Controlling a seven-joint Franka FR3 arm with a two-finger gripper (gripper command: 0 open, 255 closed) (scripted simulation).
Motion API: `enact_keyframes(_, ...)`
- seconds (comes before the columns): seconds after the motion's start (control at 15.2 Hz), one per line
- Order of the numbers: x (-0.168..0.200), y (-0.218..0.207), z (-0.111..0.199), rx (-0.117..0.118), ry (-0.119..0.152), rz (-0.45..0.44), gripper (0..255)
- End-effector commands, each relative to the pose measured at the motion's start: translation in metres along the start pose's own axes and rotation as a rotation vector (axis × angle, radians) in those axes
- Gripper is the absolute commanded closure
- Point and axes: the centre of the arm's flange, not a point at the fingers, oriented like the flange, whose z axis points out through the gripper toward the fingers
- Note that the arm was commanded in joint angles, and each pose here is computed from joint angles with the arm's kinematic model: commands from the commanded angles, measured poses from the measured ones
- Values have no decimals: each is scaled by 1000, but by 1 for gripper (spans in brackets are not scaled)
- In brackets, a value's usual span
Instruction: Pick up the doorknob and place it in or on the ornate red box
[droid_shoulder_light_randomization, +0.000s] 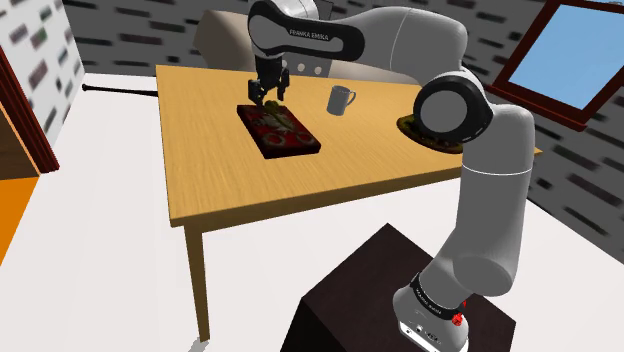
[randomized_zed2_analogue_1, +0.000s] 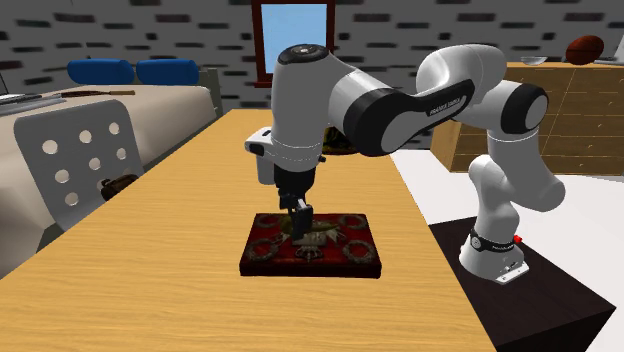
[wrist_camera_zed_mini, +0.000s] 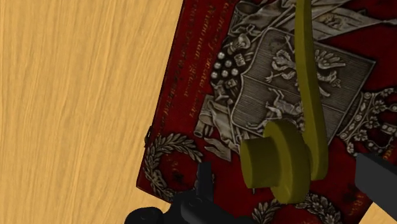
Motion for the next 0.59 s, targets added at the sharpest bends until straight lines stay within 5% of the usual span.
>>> enact_keyframes(0.0, 0, 0, 0, 0, 0, 0, 0)
enact_keyframes(0.33, 0, 0, -50, 0, 0, 0, 0)
enact_keyframes(0.53, 0, 0, -50, 0, 0, 0, 0)
